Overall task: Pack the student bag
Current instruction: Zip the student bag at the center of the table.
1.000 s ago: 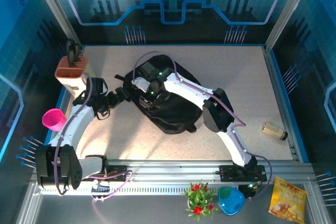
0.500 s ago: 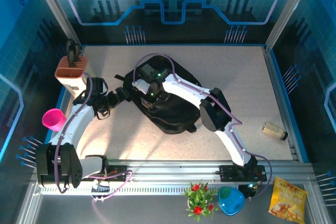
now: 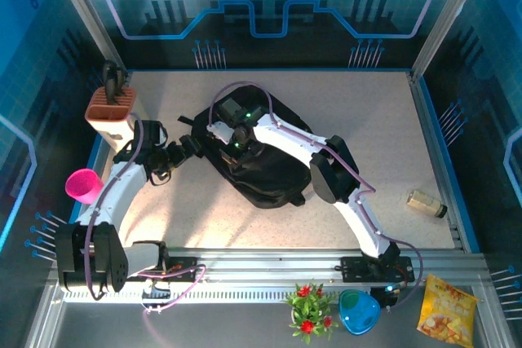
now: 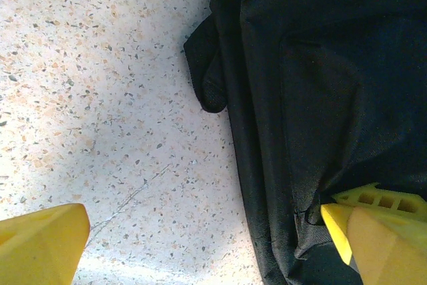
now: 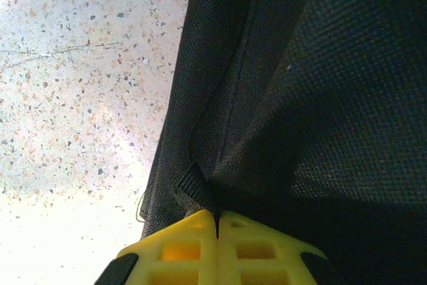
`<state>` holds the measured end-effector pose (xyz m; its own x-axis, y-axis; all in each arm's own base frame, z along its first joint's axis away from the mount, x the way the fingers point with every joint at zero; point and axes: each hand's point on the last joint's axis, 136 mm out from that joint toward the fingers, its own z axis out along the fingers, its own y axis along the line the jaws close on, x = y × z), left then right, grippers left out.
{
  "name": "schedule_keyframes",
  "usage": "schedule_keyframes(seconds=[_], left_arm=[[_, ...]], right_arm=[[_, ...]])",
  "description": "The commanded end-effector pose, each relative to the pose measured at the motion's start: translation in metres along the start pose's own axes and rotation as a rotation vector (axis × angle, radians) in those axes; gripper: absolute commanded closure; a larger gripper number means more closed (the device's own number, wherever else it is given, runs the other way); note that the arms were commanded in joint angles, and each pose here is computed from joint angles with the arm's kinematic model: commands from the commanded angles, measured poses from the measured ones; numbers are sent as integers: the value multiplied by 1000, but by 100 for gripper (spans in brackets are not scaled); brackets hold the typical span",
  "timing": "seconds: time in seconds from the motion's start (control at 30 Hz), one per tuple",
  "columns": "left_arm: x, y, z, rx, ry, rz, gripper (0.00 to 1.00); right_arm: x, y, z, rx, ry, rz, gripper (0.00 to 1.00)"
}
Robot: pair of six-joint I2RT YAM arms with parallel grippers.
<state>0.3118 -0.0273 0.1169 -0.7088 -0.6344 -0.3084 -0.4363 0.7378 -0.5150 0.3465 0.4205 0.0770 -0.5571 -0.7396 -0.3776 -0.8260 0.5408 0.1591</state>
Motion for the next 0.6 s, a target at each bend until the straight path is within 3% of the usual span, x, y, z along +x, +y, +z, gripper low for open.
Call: schedule_keyframes(seconds=[0.0, 0.27, 0.57], left_arm=[[-1, -3, 0, 25, 10, -13, 1], [3, -19, 1, 120, 44, 4, 2], [16, -55, 6, 341, 146, -37, 19]], right_arm=[[-9, -4, -22, 5, -56, 38, 100], [-17, -10, -57, 65, -170, 97, 100], [-13, -16, -80, 83, -257, 178, 100]])
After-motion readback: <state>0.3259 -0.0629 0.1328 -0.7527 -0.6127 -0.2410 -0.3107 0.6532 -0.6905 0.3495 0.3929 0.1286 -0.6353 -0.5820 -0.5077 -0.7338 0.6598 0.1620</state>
